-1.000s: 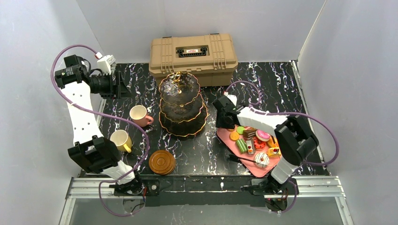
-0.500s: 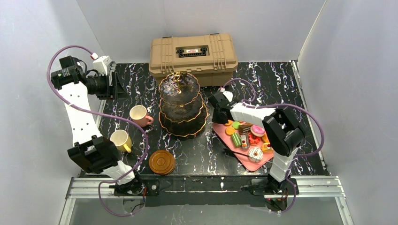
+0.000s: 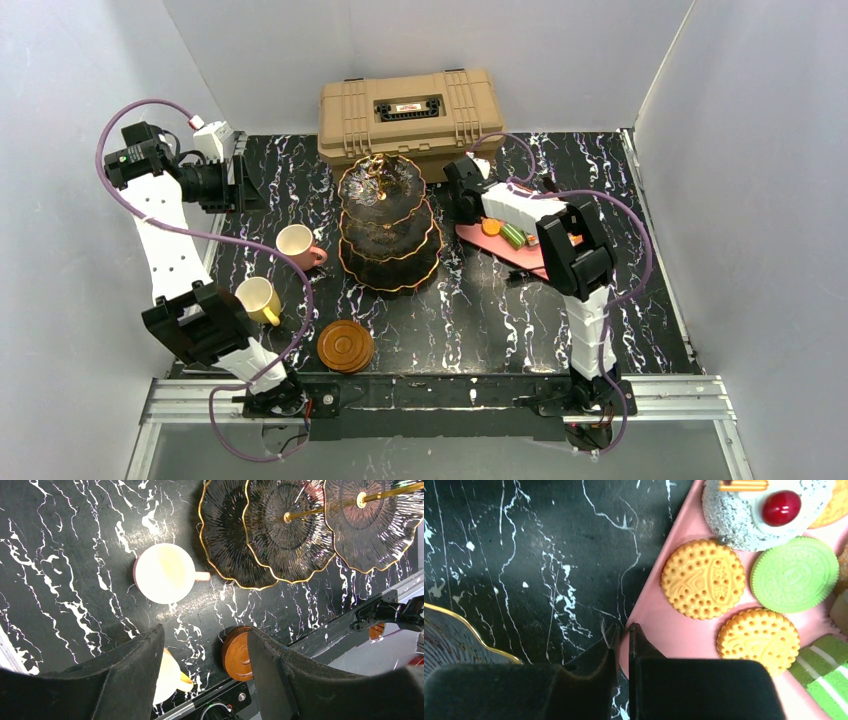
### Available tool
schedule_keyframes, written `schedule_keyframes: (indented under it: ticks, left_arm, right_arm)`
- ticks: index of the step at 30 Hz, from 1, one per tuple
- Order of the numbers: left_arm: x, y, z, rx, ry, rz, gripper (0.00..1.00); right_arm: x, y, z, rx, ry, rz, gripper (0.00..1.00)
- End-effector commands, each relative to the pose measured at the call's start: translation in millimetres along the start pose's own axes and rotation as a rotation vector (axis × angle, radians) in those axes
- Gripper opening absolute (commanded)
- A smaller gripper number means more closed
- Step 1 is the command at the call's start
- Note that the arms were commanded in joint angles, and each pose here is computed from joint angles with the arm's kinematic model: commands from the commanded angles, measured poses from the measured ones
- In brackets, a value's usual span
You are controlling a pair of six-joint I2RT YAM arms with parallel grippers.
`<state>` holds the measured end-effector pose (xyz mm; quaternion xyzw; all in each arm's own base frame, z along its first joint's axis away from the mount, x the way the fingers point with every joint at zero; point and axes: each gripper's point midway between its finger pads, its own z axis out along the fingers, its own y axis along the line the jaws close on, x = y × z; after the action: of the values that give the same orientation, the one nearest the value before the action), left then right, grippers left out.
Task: Serve the afternoon tea
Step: Move the tray at the center of the board, then pick up the clamp from the tray.
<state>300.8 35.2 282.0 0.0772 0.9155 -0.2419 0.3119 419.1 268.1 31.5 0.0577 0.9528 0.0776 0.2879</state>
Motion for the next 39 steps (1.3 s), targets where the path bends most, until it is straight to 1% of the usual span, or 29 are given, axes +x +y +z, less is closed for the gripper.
schedule_keyframes:
  ticks: [1,5,7,9,10,11,15,16,17,18,22,24,25,26,28,29,32,34,36,39]
  left_arm:
    - [-3,-5,-7,0.008,-0.013,0.015,0.6]
    - [-2,-7,-6,0.019,-0.014,0.012,0.6]
    - [-1,-8,-6,0.024,-0.014,0.01,0.6]
    - [-1,-8,-6,0.024,-0.014,0.012,0.6]
    - [-1,-8,-7,0.024,-0.015,0.013,0.6]
    - [-2,-9,-7,0.024,-0.018,0.013,0.6]
    - [-4,-13,-9,0.035,-0.027,0.011,0.6]
    - [-5,-14,-10,0.038,-0.03,0.011,0.6]
    - [-5,-15,-10,0.041,-0.031,0.01,0.6]
    - [-5,-16,-10,0.043,-0.032,0.01,0.6]
    - [-6,-18,-12,0.046,-0.036,0.016,0.6]
    - [-6,-18,-11,0.056,-0.035,0.009,0.6]
    - [-6,-19,-10,0.062,-0.035,0.005,0.6]
    - [-7,-19,-10,0.067,-0.036,0.0,0.6]
    - [-8,-20,-10,0.076,-0.038,-0.007,0.6]
    - [-8,-20,-9,0.079,-0.037,-0.008,0.6]
    - [-8,-20,-8,0.086,-0.034,-0.012,0.6]
    - [-9,-19,-6,0.094,-0.032,-0.023,0.6]
    - [-9,-18,-5,0.1,-0.033,-0.03,0.6]
    - [-10,-19,-4,0.107,-0.032,-0.035,0.6]
  right_arm:
    - [-4,10,12,-0.007,0.005,0.002,0.12]
    - [-11,20,1,-0.037,-0.025,0.05,0.13]
    - [-22,25,-12,-0.055,-0.053,0.058,0.2]
    - [-43,31,-35,-0.083,-0.104,0.053,0.27]
    - [-55,31,-48,-0.087,-0.13,0.046,0.31]
    - [-68,31,-60,-0.097,-0.153,0.037,0.38]
    - [-120,22,-112,-0.163,-0.225,0.032,0.67]
    - [-132,11,-124,-0.157,-0.246,0.031,0.72]
    - [-140,-3,-132,-0.138,-0.263,0.026,0.74]
    - [-146,-21,-140,-0.113,-0.281,0.019,0.75]
    - [-156,-124,-155,0.065,-0.335,0.038,0.77]
    - [-149,-159,-158,0.078,-0.355,0.019,0.77]
    - [-152,-169,-166,0.066,-0.41,0.008,0.77]
    - [-142,-183,-160,0.086,-0.402,-0.012,0.77]
    - [-136,-201,-164,0.122,-0.441,-0.054,0.78]
    - [-132,-210,-163,0.144,-0.44,-0.076,0.79]
    - [-121,-228,-157,0.177,-0.387,-0.12,0.81]
    - [-116,-231,-151,0.146,-0.354,-0.139,0.8]
    - [-112,-233,-144,0.116,-0.329,-0.15,0.77]
    - [-106,-238,-126,0.095,-0.282,-0.169,0.66]
